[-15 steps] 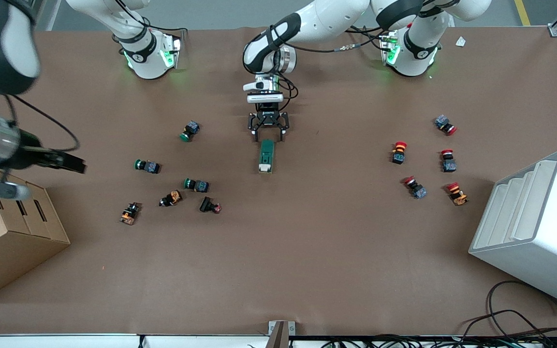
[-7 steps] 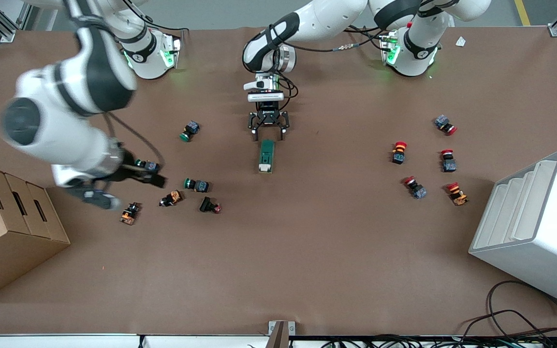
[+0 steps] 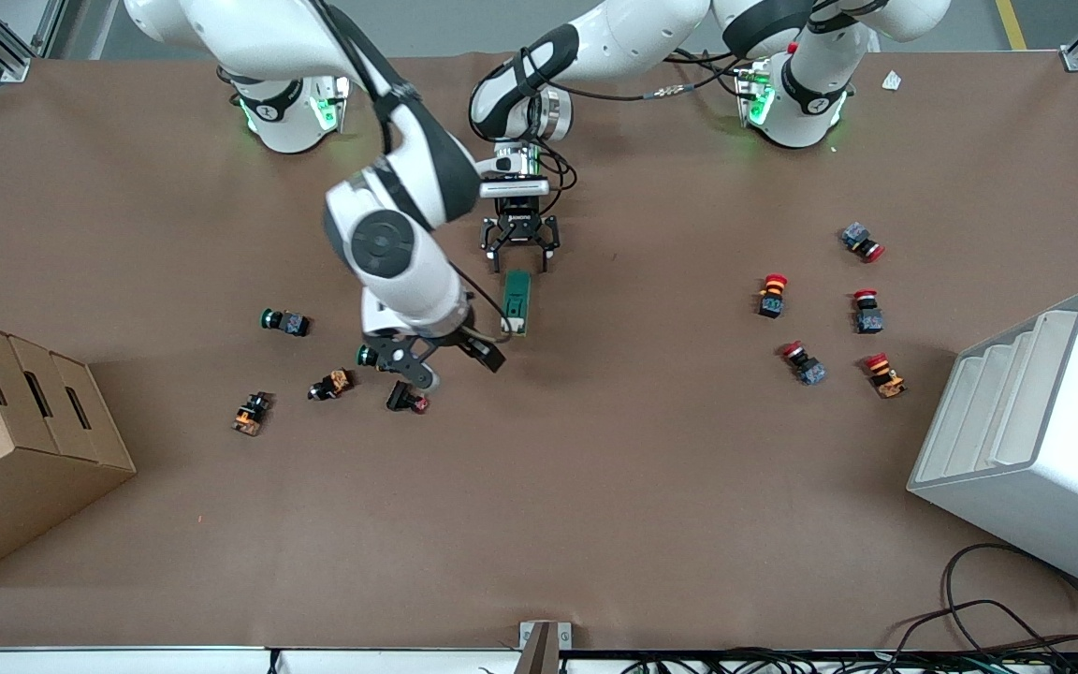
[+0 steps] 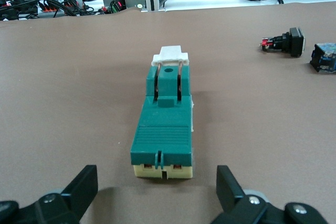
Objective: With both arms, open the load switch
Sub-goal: 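Reach the right gripper toward the white lever while the left gripper holds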
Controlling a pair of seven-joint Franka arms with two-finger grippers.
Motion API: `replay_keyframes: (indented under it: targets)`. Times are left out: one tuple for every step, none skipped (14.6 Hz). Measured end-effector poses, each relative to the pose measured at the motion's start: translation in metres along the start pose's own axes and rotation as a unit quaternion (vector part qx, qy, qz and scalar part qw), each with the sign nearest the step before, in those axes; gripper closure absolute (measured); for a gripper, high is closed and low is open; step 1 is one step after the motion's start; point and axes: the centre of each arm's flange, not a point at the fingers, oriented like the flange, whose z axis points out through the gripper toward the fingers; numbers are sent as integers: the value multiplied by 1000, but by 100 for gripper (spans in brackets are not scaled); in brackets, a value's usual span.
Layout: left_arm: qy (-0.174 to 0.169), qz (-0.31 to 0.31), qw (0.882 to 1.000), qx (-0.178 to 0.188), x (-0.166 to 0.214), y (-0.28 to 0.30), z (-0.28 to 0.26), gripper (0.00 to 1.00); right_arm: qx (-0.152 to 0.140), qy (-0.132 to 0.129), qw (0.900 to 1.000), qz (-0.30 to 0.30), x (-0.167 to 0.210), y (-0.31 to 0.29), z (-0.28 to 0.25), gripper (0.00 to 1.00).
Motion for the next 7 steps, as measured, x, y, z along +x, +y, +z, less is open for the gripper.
replay_keyframes:
  targets:
    - [0,0,1000,0,0,0,0,0,-7,0,999,49,0,-3,14,0]
    - [1,0,1000,0,0,0,0,0,-14,1,996,92,3,-6,26,0]
    - [1,0,1000,0,0,0,0,0,-20,1,992,127,7,-7,37,0]
    - [1,1,1000,0,0,0,0,0,-25,-6,987,158,9,-7,46,0]
    - [1,1,1000,0,0,0,0,0,-33,-19,983,180,11,-6,54,0]
    - [2,1,1000,0,-1,0,0,0,-45,-31,979,197,13,-4,58,0]
    - [2,1,1000,0,-1,0,0,0,-57,-41,976,208,14,-2,62,0]
